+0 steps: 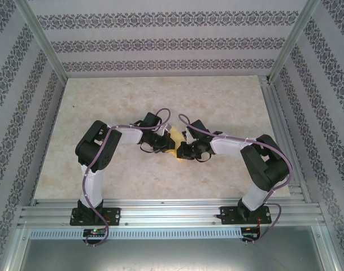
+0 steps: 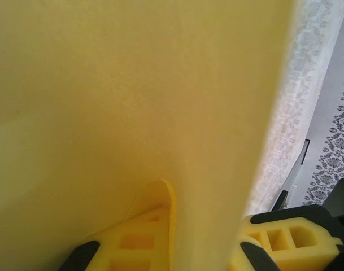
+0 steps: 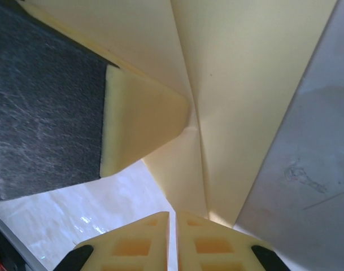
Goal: Fold a paper plane with a square sheet of paper (pick it up from the middle)
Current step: Fourth fold the wing at the center of the table.
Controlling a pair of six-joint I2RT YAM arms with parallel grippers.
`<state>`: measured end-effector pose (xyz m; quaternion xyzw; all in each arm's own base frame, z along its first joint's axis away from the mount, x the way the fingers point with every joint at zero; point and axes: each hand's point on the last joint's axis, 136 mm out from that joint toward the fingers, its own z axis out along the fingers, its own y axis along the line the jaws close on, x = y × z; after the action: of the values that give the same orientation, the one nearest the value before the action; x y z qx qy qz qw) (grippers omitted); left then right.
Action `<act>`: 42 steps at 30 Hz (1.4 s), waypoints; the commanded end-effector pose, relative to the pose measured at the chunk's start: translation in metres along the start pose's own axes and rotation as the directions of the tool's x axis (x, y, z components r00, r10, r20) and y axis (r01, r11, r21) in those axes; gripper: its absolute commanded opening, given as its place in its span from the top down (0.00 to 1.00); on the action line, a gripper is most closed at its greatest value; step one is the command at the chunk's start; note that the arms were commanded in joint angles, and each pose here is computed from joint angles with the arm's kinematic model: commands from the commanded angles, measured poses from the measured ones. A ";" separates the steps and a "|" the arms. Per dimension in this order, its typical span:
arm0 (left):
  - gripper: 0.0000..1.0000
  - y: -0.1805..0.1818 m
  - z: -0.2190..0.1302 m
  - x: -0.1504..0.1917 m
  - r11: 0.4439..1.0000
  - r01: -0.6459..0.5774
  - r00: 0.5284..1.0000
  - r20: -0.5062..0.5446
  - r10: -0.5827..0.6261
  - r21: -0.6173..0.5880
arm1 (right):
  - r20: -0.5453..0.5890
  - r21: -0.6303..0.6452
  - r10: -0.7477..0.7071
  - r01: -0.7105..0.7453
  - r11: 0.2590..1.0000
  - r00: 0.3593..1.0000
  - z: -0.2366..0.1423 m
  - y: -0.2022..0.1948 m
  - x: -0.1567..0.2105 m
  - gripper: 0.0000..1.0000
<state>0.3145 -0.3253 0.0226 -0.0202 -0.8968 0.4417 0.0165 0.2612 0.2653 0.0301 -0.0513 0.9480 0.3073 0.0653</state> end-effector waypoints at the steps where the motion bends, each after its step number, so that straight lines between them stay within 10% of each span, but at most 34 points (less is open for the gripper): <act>1: 0.91 0.018 0.003 0.005 0.999 0.030 0.999 -0.027 -0.031 -0.042 | 0.001 -0.024 -0.031 0.031 0.999 1.000 0.000 0.011 -0.006 0.88; 42: 0.92 0.016 0.002 0.004 0.999 0.021 0.999 -0.032 -0.022 -0.047 | -0.143 0.158 0.027 -0.004 0.987 0.989 0.010 -0.043 0.039 0.90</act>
<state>0.3123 -0.3241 0.0221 -0.0276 -0.8986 0.4373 0.0198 0.2574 0.2657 0.0118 -0.0650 0.9513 0.2987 0.0401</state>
